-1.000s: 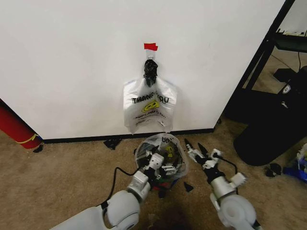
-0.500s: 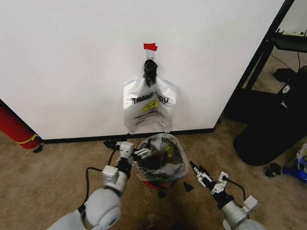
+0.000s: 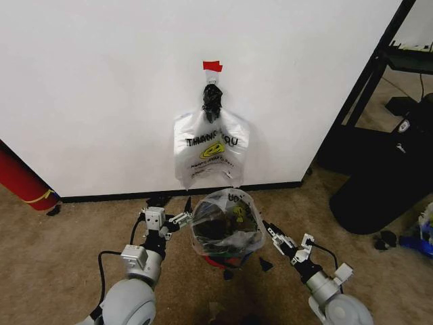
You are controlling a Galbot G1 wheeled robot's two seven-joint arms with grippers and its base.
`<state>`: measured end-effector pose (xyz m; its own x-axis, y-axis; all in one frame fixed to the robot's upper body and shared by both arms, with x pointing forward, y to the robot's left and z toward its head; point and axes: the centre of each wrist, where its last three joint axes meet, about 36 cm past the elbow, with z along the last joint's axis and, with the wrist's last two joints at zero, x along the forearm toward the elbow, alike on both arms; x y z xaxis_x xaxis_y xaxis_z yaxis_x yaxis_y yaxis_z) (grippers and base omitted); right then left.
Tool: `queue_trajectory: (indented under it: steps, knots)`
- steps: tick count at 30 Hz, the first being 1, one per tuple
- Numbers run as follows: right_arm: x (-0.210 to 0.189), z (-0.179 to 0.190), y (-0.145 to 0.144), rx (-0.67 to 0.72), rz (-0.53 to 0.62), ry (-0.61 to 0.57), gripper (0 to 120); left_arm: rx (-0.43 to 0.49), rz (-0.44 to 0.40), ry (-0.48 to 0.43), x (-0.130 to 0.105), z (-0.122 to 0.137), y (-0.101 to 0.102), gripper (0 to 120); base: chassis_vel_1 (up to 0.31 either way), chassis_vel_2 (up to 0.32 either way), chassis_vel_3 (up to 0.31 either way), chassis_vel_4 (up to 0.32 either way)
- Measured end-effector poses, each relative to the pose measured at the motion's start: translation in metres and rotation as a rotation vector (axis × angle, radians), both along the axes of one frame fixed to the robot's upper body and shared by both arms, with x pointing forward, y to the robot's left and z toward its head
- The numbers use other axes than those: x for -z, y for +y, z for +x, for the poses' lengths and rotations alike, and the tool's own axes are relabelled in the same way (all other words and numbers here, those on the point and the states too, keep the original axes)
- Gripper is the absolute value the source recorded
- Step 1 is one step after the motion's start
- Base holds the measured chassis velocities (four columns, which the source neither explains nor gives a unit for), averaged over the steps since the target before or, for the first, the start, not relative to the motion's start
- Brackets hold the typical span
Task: Pick up the garbage bag from the wall and place it over the trash bin.
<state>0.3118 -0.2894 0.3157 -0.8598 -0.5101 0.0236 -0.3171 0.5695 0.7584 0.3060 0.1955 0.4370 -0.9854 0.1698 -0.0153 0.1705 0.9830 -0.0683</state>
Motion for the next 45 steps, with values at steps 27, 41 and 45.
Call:
queue_trajectory:
  steps: [27,41,45]
  knots:
    - [0.004,-0.005,0.007,0.137,0.005,0.053,0,0.018,-0.009,0.016,0.006,0.0,-0.008,100,0.0,0.0,0.0,0.0]
    - [0.031,0.012,0.028,0.223,0.018,0.127,0,0.029,-0.003,0.024,0.011,-0.002,-0.013,100,0.0,0.0,0.0,0.0]
    - [0.034,0.021,0.036,0.234,0.019,0.141,0,0.028,-0.001,0.025,0.012,-0.001,-0.012,100,0.0,0.0,0.0,0.0]
